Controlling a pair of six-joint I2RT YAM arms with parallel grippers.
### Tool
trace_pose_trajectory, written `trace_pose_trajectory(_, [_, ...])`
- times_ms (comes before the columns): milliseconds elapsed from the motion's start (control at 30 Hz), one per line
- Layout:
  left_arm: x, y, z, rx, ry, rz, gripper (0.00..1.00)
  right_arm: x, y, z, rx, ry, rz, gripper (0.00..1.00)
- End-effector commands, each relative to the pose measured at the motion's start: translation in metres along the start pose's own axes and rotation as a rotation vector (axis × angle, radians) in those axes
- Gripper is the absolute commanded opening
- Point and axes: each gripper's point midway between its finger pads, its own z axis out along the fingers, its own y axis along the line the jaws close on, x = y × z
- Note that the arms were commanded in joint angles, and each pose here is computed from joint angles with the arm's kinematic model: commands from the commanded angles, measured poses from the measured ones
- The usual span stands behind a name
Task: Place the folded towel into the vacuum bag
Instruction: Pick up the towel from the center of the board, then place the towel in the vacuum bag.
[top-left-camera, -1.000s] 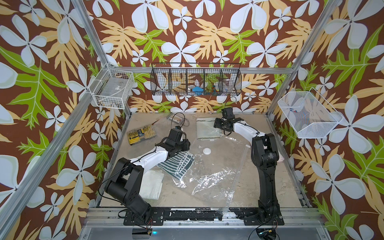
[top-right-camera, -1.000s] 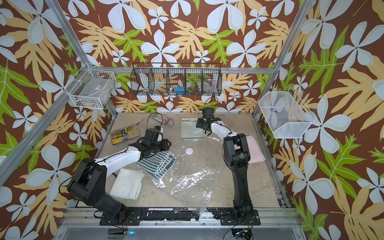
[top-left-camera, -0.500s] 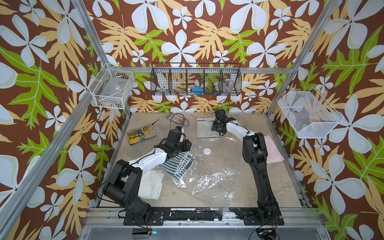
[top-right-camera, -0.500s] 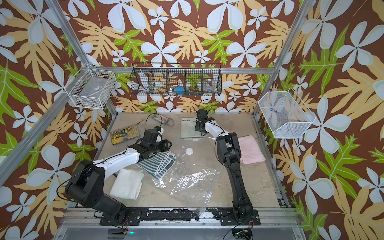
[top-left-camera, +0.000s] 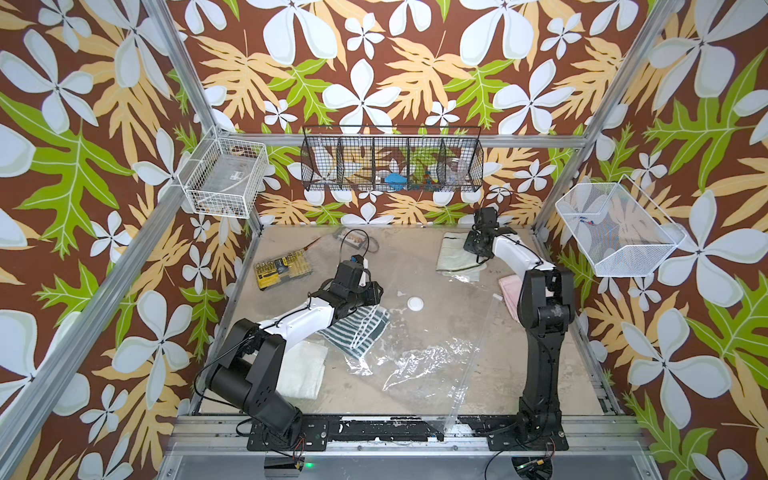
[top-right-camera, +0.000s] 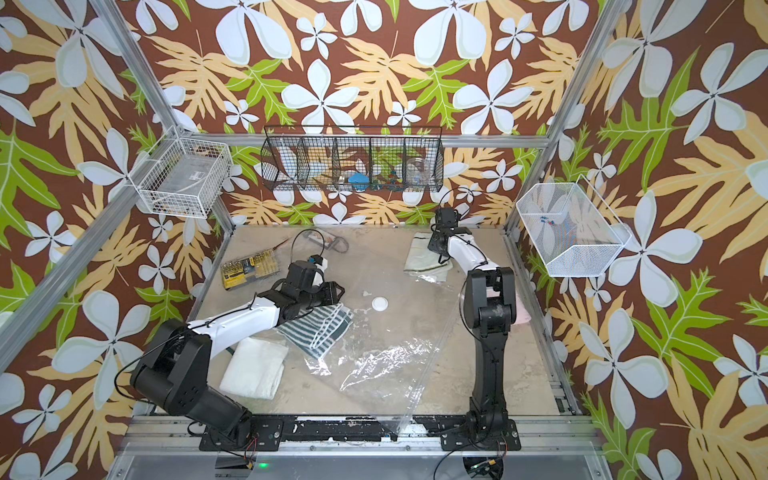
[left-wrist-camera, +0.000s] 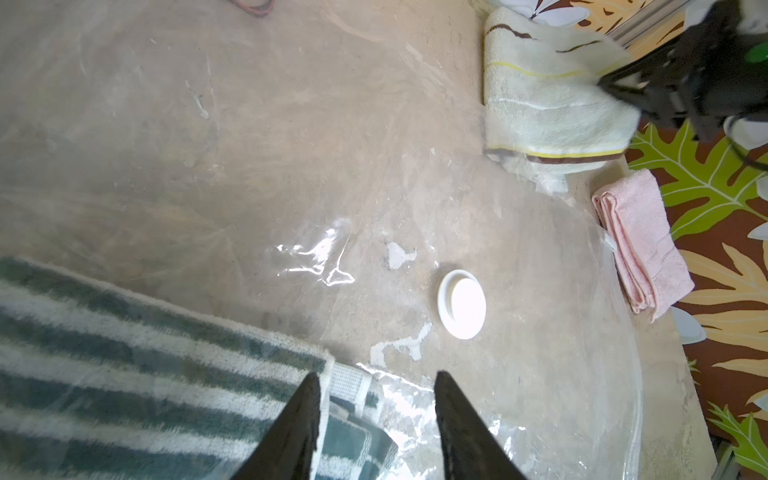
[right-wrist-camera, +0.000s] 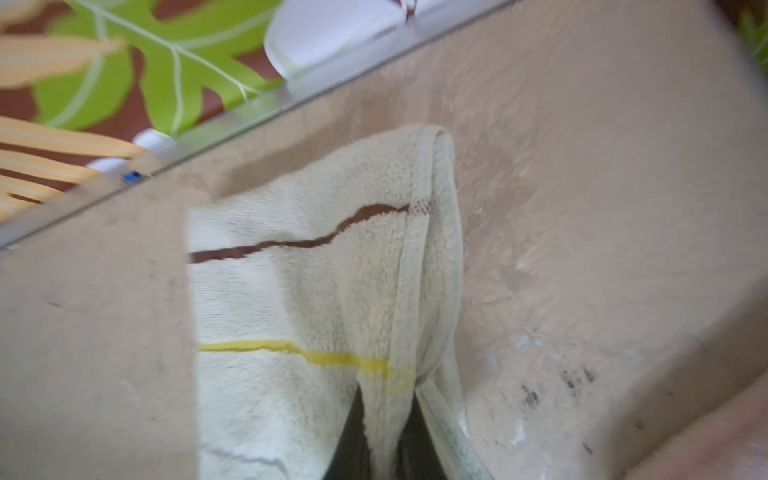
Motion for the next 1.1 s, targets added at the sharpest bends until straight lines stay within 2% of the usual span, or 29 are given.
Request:
trace_pose_trajectory(0, [-0.005, -0.002, -0.004, 0.004, -0.015, 0.0, 0.47, -0.041, -0.001, -0.043, 0.044, -0.154, -0.053, 0.03])
trace_pose_trajectory(167, [-0.007, -0.005, -0.01, 0.013, -0.027, -0.009, 0.47, -0.06, 0.006, -0.1, 0.019, -0.239, -0.062, 0.0])
trace_pose_trajectory(333, [-0.014, -0.01, -0.019, 0.022, -0.049, -0.006, 0.47, -0.053, 0.031, -0.157, -0.081, -0.284, -0.094, 0.0])
trace_pose_trajectory(433, [-0.024, -0.016, -0.028, 0.03, -0.072, 0.003, 0.47, -0.042, 0.045, -0.191, -0.2, -0.268, -0.09, 0.0])
trace_pose_trajectory(567, [-0.04, -0.028, -0.046, 0.048, -0.119, 0.015, 0.47, -0.006, 0.062, -0.223, -0.361, -0.2, -0.092, 0.0])
trace_pose_trajectory(700, [-0.053, -0.037, -0.063, 0.062, -0.157, 0.024, 0.47, 0.043, 0.074, -0.238, -0.486, -0.094, -0.104, 0.0])
trace_pose_trajectory(867, [-0.061, -0.045, -0.082, 0.077, -0.184, 0.033, 0.48, 0.089, 0.067, -0.256, -0.605, -0.003, -0.074, 0.0])
trace_pose_trajectory(967, [-0.06, -0.048, -0.084, 0.094, -0.182, 0.019, 0.48, 0.118, 0.064, -0.254, -0.644, 0.069, -0.065, 0.0])
trace_pose_trajectory(1067, [-0.056, -0.05, -0.081, 0.11, -0.169, 0.003, 0.48, 0.157, 0.066, -0.238, -0.697, 0.161, -0.041, 0.0])
